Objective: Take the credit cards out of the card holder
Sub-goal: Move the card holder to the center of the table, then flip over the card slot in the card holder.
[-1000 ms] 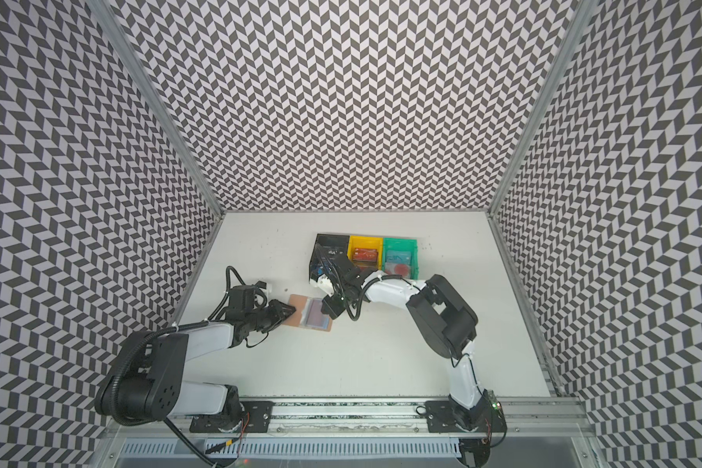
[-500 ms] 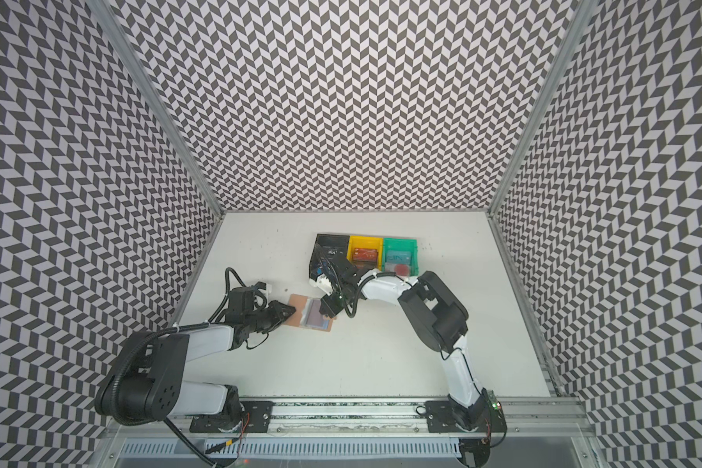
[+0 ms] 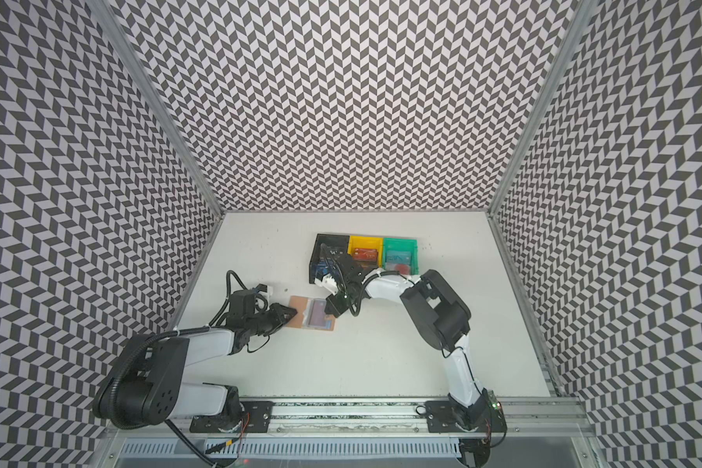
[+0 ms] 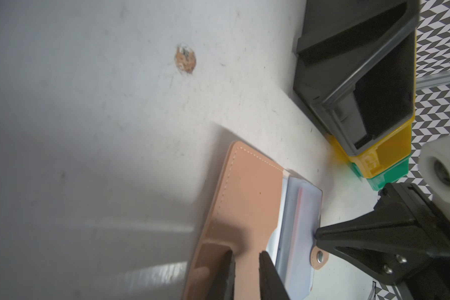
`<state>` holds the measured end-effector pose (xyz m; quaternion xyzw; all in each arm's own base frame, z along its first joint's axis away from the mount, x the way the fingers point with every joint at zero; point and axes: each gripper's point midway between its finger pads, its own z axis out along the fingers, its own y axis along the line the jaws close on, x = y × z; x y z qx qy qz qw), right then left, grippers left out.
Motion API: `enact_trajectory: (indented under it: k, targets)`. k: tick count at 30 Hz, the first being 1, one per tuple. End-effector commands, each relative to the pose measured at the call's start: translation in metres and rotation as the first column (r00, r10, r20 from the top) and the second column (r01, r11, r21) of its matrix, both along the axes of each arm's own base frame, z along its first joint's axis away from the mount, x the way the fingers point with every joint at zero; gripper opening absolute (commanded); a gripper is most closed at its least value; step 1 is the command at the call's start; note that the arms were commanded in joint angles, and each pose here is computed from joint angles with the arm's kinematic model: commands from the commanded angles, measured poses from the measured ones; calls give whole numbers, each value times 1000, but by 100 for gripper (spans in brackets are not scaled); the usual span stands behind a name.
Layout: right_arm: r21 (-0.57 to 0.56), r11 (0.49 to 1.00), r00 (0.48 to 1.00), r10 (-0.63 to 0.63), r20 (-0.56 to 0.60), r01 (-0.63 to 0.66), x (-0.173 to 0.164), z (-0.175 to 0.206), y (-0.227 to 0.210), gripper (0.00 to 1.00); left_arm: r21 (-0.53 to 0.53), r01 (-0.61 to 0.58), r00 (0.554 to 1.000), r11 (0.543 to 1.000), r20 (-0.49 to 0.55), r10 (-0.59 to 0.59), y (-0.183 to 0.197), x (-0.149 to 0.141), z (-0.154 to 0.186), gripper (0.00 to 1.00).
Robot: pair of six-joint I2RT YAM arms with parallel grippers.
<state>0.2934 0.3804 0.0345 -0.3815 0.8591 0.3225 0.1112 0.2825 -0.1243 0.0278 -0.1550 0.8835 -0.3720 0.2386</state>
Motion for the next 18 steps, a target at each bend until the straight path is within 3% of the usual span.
enact_trajectory:
  k: [1, 10, 18]
  targets:
    - [-53, 998, 1000, -28, 5, 29, 5, -7, -17, 0, 11, 9, 988, 1000, -151, -7, -1, -31, -30, 20]
    - [-91, 995, 999, -38, 6, 39, 13, -18, -27, 0, 7, 10, 990, 1000, -142, -9, -3, -34, -27, 19]
    - [-57, 998, 1000, -19, -15, 18, 12, -17, -15, 0, 6, 13, 989, 1000, -147, -12, -3, -33, -29, 18]
